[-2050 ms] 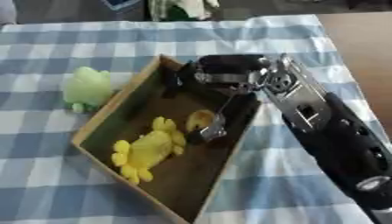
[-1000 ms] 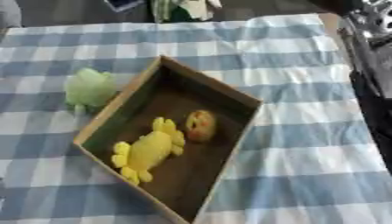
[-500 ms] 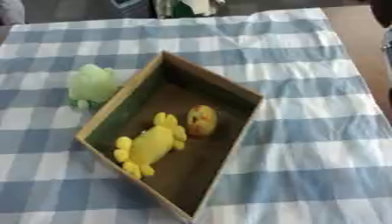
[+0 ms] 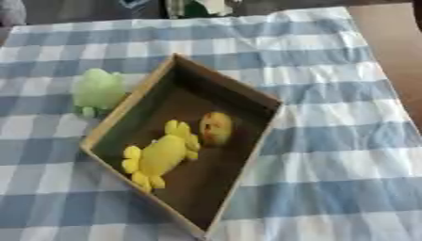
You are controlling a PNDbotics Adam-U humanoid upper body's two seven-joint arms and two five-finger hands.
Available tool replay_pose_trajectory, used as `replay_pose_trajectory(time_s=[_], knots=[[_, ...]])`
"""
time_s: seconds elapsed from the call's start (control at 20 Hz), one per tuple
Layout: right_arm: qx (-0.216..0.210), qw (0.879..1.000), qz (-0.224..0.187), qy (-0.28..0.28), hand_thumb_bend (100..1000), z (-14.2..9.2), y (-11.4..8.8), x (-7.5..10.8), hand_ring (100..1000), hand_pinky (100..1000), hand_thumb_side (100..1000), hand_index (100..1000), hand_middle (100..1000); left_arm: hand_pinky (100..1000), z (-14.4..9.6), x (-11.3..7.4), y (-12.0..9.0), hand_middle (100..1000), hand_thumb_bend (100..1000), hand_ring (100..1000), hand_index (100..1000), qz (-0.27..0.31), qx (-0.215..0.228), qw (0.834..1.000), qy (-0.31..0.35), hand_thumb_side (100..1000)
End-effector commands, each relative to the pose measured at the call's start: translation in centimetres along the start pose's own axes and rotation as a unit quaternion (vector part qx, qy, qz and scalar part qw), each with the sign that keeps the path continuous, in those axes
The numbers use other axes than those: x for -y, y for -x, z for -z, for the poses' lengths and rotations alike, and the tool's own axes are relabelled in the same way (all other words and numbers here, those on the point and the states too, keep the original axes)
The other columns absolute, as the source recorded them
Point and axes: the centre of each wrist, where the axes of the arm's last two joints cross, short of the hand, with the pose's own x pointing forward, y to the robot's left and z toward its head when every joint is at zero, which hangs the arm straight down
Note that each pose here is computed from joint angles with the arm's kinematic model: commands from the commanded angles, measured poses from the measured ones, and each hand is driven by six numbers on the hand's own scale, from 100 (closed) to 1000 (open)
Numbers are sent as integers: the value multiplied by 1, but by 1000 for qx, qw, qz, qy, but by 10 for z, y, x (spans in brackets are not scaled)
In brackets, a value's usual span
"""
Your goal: Pick up objects on the table and place them in the box.
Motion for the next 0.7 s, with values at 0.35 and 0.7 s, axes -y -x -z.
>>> replay_pose_trajectory(time_s=[0.35, 0.7], knots=[[25, 1000, -1, 1, 100, 5, -13, 4, 794, 833, 944, 862, 715, 606, 41, -18, 3, 764, 100, 718, 943, 119, 47, 970, 205, 331], [25, 1000, 6, -1, 100, 5, -13, 2, 793, 832, 943, 861, 714, 674, 61, -17, 26, 808, 100, 786, 964, 193, 57, 930, 308, 249]])
